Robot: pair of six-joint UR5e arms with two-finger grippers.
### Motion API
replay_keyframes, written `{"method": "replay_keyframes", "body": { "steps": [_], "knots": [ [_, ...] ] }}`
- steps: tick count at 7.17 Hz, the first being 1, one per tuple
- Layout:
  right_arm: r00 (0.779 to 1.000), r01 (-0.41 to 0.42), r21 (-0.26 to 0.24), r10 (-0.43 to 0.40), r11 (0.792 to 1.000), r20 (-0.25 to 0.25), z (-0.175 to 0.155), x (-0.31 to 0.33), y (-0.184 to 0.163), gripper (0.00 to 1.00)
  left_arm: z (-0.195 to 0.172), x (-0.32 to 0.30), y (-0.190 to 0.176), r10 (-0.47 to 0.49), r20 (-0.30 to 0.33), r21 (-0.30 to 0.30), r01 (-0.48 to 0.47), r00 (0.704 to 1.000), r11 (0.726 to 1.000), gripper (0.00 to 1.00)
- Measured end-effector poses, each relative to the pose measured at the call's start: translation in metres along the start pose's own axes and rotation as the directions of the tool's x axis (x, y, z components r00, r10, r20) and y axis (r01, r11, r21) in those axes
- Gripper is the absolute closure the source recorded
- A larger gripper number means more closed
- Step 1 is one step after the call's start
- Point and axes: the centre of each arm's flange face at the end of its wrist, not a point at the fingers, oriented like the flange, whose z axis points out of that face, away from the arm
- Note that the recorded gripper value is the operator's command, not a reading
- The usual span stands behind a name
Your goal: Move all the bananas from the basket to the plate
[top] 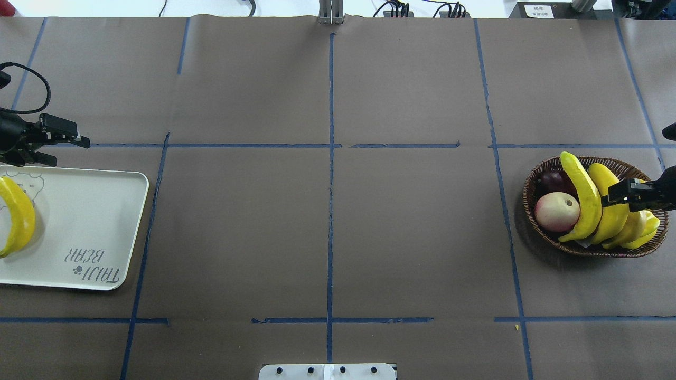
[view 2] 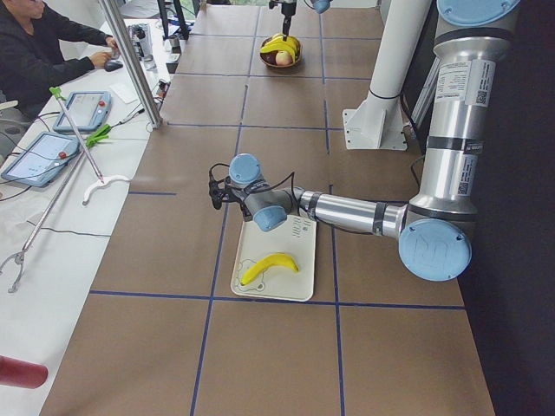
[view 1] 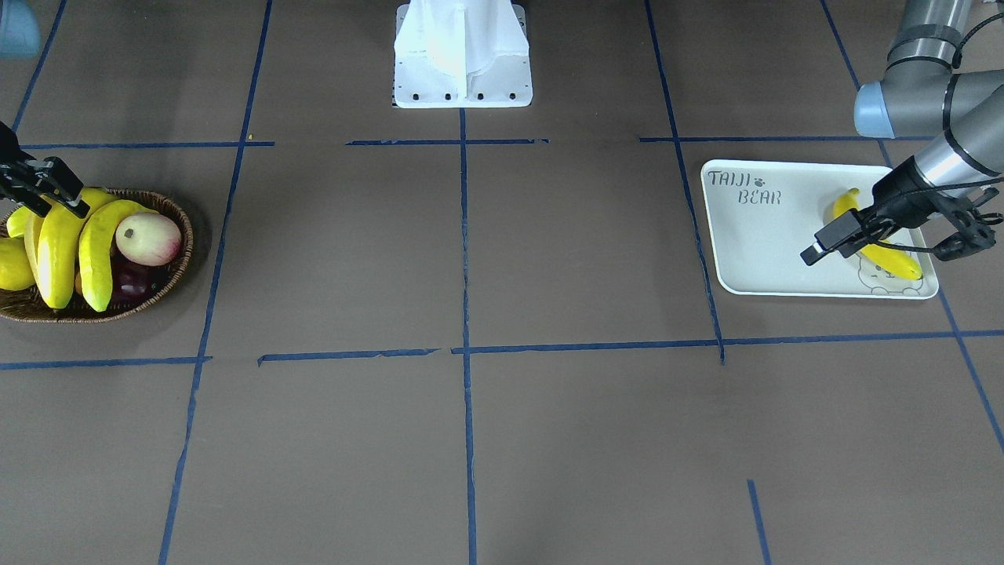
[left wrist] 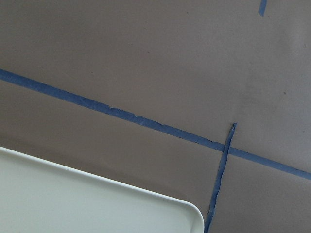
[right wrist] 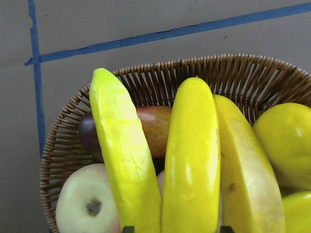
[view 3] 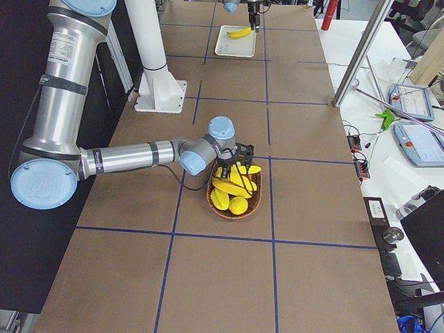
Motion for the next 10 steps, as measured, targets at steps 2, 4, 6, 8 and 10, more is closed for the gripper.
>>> {"method": "replay_keyframes", "body": {
  "steps": [2,4,6,8,10],
  "knots": [
    [1.000,-0.004,-0.002,0.004,1.000,-0.005,0.002,0.003,-0.001,0.35,0.000,0.000,0.000,0.000,0.000,0.000,0.000,1.000,1.000,0.00],
    [1.000,-0.010,-0.005,0.010,1.000,-0.011,0.005,0.006,-0.001,0.38,0.000,0.000,0.000,-0.001,0.000,0.000,0.001,1.000,1.000,0.00],
    [1.000,-0.011,-0.010,0.011,1.000,-0.016,0.009,0.006,-0.001,0.66,0.000,0.000,0.000,-0.001,0.000,0.000,0.001,1.000,1.000,0.00],
    [1.000,-0.007,-0.013,0.007,1.000,-0.017,0.012,0.005,-0.001,1.00,0.000,0.000,0.000,-0.002,0.001,0.000,0.002,1.000,1.000,0.00],
    [1.000,-0.006,-0.004,0.005,1.000,-0.012,0.008,0.003,-0.003,1.00,0.000,0.000,0.000,-0.002,0.000,0.000,0.002,1.000,1.000,0.00]
  ]
}}
